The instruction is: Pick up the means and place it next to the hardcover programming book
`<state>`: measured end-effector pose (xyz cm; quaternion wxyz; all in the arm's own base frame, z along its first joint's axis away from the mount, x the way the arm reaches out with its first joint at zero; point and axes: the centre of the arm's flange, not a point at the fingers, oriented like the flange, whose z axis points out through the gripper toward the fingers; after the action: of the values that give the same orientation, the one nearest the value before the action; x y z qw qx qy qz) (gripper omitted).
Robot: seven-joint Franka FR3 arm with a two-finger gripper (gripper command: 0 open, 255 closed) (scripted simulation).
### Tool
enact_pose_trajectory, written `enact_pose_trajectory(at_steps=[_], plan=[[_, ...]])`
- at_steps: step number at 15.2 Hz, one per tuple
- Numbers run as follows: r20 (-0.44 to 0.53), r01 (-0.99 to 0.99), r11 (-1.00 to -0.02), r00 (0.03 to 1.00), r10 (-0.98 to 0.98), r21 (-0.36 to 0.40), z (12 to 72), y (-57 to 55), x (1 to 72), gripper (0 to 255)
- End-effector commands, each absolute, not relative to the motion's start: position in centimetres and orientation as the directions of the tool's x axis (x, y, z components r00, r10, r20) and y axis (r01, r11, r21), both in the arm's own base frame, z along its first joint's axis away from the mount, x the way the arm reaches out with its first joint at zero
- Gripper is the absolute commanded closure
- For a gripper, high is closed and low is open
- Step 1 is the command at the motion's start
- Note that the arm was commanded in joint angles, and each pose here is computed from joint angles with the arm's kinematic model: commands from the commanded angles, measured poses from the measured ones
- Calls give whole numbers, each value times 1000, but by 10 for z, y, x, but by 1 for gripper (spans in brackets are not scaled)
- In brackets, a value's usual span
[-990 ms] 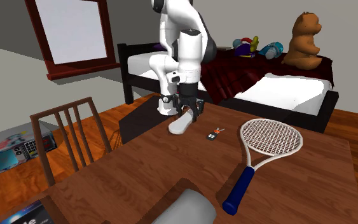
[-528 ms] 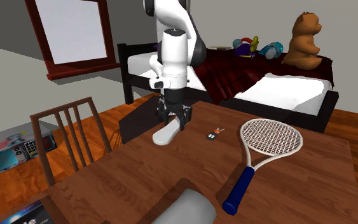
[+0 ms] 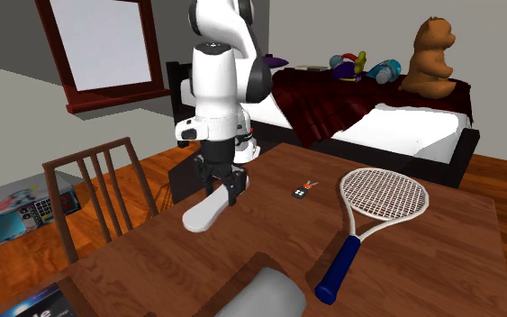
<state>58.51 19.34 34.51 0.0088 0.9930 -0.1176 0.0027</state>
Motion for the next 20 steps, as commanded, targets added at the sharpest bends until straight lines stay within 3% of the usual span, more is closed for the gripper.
enact_pose_trajectory(at_steps=[1, 13, 20], plan=[[8, -234, -972, 972, -234, 17, 345, 187, 609, 255], [8, -234, -972, 972, -234, 17, 346, 141, 760, 255], [8, -234, -972, 972, -234, 17, 314, 139, 766, 255]])
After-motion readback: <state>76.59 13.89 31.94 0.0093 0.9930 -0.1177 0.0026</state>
